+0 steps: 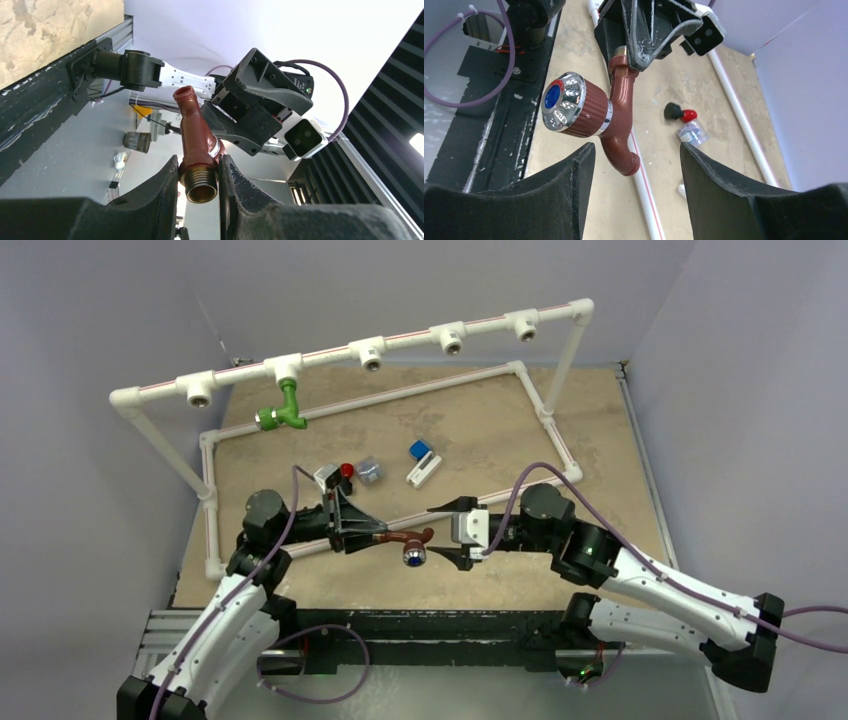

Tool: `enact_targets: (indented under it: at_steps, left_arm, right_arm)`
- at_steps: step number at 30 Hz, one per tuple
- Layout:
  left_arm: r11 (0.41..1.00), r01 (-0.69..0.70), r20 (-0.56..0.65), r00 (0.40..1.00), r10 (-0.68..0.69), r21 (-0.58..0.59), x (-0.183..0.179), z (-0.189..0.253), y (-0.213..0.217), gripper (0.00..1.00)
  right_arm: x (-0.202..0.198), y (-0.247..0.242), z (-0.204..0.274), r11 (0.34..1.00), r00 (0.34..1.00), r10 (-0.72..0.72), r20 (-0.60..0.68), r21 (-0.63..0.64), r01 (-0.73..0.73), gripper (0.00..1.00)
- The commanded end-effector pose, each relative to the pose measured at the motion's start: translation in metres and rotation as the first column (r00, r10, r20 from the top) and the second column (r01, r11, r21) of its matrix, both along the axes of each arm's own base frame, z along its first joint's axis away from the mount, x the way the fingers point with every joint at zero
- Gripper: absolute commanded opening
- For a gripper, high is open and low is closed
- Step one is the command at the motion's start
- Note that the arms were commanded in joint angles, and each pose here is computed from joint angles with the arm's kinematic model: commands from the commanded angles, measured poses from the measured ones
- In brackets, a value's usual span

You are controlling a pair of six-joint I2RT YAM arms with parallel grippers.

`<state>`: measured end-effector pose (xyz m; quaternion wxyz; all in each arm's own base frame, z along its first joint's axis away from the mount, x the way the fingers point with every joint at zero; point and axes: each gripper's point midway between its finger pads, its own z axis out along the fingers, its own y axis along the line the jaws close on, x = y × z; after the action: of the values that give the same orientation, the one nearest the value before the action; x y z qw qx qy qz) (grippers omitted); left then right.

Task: Install the water faucets

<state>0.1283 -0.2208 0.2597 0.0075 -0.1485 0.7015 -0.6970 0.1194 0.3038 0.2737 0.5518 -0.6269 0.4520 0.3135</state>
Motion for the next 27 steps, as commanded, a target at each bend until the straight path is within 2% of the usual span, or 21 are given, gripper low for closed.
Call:
enact_targets:
  at_steps: [1, 10, 17, 23, 27]
  left_arm:
    - [0.995, -0.045, -0.013, 0.999, 0.044, -0.089, 0.002, 0.021, 0.004, 0.0]
    - [0.979, -0.077, -0.052, 0.996, 0.068, -0.187, 0.001, 0.026, 0.009, 0.0]
    - [0.974, -0.08, -0.058, 0.996, 0.07, -0.212, -0.001, 0.031, 0.011, 0.0]
    - [0.974, -0.059, -0.048, 0.998, 0.05, -0.219, -0.004, 0.038, 0.011, 0.0]
    - [0.974, -0.05, -0.046, 0.998, 0.041, -0.219, -0.006, 0.039, 0.011, 0.0]
  right_arm:
    - [-0.003, 0.008, 0.031, 0.992, 0.988, 0.051, 0.148, 0.111, -0.068, 0.65]
    - [-0.011, 0.015, 0.032, 0.977, 0.959, 0.115, 0.258, 0.147, -0.156, 0.64]
    - [-0.012, 0.013, 0.027, 0.977, 0.94, 0.122, 0.318, 0.126, -0.17, 0.62]
    - [-0.01, 0.016, 0.021, 0.977, 0.926, 0.113, 0.359, 0.127, -0.169, 0.54]
    - [-0.01, 0.018, 0.028, 0.973, 0.913, 0.107, 0.393, 0.147, -0.177, 0.45]
